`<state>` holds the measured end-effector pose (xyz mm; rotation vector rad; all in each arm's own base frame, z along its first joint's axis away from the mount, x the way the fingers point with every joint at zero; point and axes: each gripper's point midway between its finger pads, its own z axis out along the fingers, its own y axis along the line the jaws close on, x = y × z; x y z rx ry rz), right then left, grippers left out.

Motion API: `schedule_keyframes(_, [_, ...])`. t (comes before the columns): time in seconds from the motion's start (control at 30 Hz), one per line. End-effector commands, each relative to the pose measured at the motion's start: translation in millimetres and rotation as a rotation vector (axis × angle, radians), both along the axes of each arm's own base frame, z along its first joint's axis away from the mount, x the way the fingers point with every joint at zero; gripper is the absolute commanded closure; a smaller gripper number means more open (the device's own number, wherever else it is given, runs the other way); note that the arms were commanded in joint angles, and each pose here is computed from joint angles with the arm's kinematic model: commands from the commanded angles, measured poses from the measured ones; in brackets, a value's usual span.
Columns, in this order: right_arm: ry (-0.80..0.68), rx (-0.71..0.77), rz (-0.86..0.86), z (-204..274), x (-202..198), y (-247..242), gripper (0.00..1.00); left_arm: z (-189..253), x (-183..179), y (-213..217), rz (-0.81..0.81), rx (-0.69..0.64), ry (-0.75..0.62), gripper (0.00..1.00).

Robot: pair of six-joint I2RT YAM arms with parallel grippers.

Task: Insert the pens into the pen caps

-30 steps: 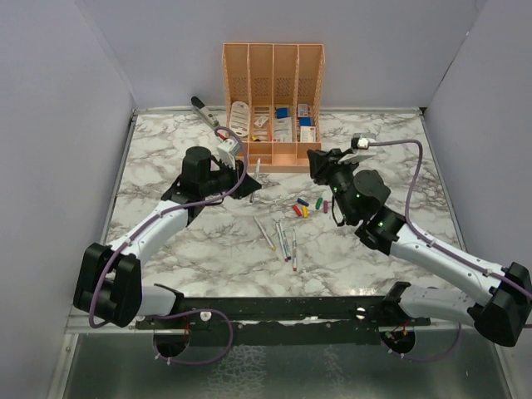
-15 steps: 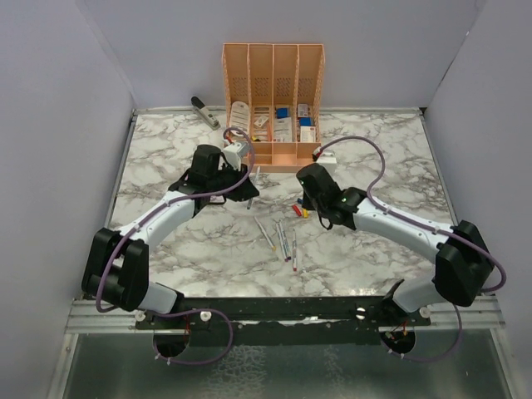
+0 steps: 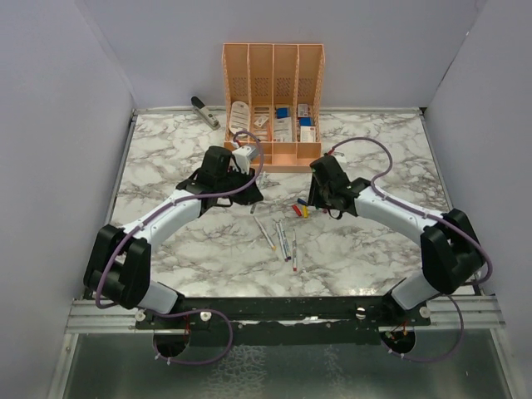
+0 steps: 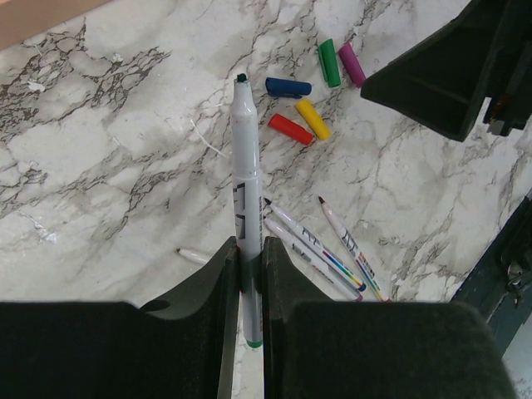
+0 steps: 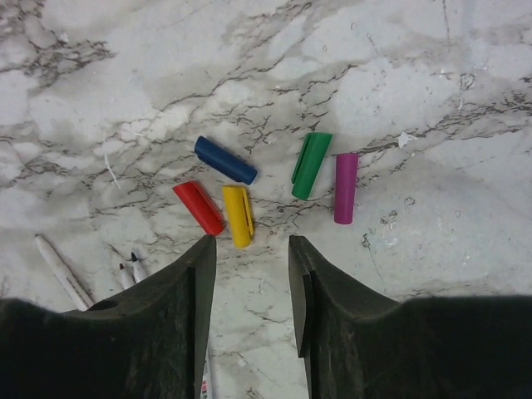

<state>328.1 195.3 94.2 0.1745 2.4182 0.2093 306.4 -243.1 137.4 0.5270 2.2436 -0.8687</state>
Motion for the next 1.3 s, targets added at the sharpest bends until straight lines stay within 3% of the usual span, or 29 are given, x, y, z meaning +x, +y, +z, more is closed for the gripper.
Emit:
schedule_keyframes(0.0, [0.024, 0.012, 0.030, -13, 7, 11, 0.59, 3, 5, -6, -0.008, 0.000, -0.010, 1.00])
schedule_keyframes(1.27, [0.118, -0.068, -0.101, -56, 35, -16, 0.63, -4, 4, -19, -0.031, -0.032, 0.016, 1.00])
